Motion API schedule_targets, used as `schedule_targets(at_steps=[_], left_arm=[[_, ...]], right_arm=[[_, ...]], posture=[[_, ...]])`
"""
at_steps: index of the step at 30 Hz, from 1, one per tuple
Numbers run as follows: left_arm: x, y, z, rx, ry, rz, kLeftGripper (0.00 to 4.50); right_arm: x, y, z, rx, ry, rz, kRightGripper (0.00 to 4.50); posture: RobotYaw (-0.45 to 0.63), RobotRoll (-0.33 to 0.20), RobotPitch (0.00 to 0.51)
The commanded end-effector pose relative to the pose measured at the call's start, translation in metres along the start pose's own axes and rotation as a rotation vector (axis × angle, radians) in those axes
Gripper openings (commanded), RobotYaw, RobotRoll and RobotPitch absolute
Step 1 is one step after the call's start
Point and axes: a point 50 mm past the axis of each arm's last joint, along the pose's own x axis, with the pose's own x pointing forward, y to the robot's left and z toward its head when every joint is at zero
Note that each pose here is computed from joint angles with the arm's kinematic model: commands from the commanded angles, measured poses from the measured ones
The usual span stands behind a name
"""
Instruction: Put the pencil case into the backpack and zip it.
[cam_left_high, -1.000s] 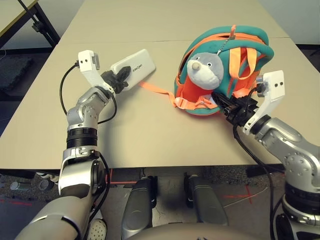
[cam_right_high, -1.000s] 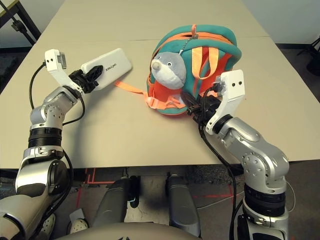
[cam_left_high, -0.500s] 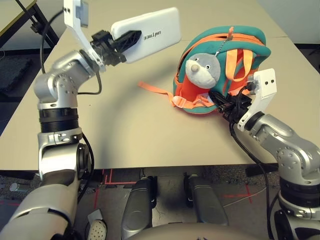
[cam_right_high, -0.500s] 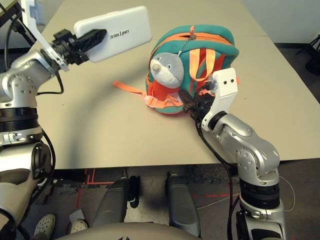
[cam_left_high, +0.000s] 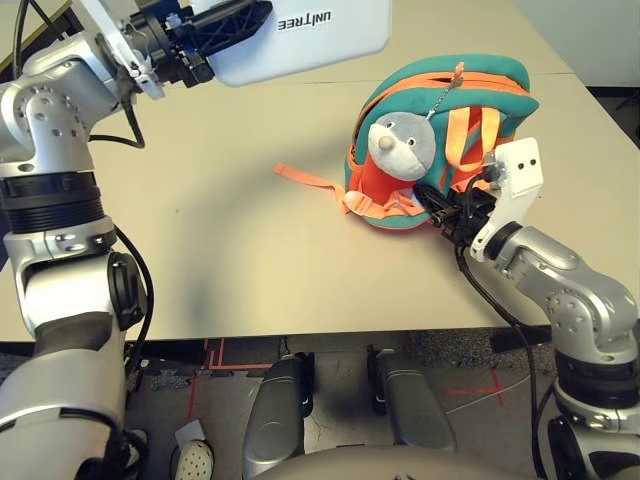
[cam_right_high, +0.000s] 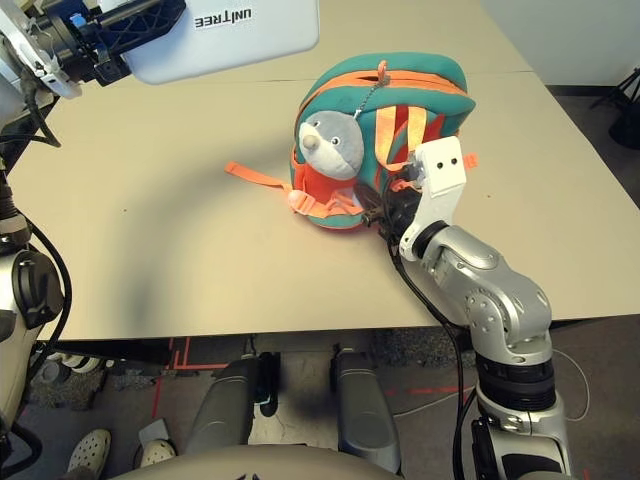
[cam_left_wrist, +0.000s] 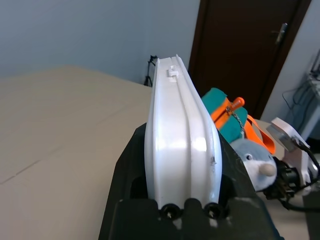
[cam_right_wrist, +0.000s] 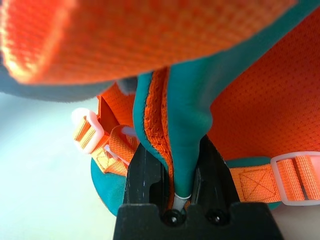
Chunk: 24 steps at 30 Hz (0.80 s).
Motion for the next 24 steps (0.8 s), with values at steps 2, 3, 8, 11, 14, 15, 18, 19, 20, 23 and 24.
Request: schedule_targets(at_steps=[2, 3, 8, 11, 14, 15, 18, 19, 20, 23, 24], left_arm=[[0.002, -0.011, 0.006, 0.033, 0.020, -0.066, 1.23], [0.001, -0.011, 0.006, 0.032, 0.025, -0.069, 1.23], [-0.003, -0.011, 0.006, 0.030, 0.061, -0.084, 1.23], [-0.006, -0.012, 0.005, 0.026, 0.084, -0.098, 1.23], [-0.009, -0.011, 0.001, 0.027, 0.117, -0.103, 1.23], [-0.010, -0.010, -0.001, 0.029, 0.128, -0.102, 1.23], [-0.011, -0.006, -0.005, 0.036, 0.152, -0.087, 1.23], [-0.011, -0.005, -0.009, 0.043, 0.166, -0.082, 1.23], [-0.010, -0.003, -0.012, 0.056, 0.176, -0.076, 1.23], [-0.004, 0.003, -0.021, 0.111, 0.215, -0.061, 1.23], [-0.001, 0.004, -0.022, 0.122, 0.217, -0.066, 1.23]], right_arm=[[0.003, 0.001, -0.017, 0.031, 0.088, 0.012, 0.39], [0.004, 0.001, -0.017, 0.030, 0.089, 0.012, 0.39], [0.004, 0.000, -0.017, 0.028, 0.092, 0.012, 0.39], [0.005, 0.000, -0.017, 0.027, 0.093, 0.014, 0.39], [0.006, 0.000, -0.017, 0.026, 0.094, 0.016, 0.39], [0.006, -0.001, -0.017, 0.026, 0.094, 0.016, 0.39], [0.007, -0.001, -0.017, 0.026, 0.094, 0.018, 0.39], [0.007, -0.001, -0.017, 0.025, 0.094, 0.018, 0.39], [0.007, -0.001, -0.017, 0.024, 0.094, 0.019, 0.39], [0.008, -0.001, -0.014, 0.013, 0.087, 0.021, 0.39], [0.009, -0.002, -0.011, 0.005, 0.082, 0.021, 0.39]], posture=[[-0.14, 0.000, 0.191], [-0.14, 0.000, 0.191], [-0.14, 0.000, 0.190], [-0.14, 0.000, 0.190], [-0.14, 0.000, 0.191], [-0.14, 0.000, 0.191], [-0.14, 0.000, 0.191], [-0.14, 0.000, 0.191], [-0.14, 0.000, 0.191], [-0.13, 0.000, 0.191], [-0.13, 0.000, 0.191]])
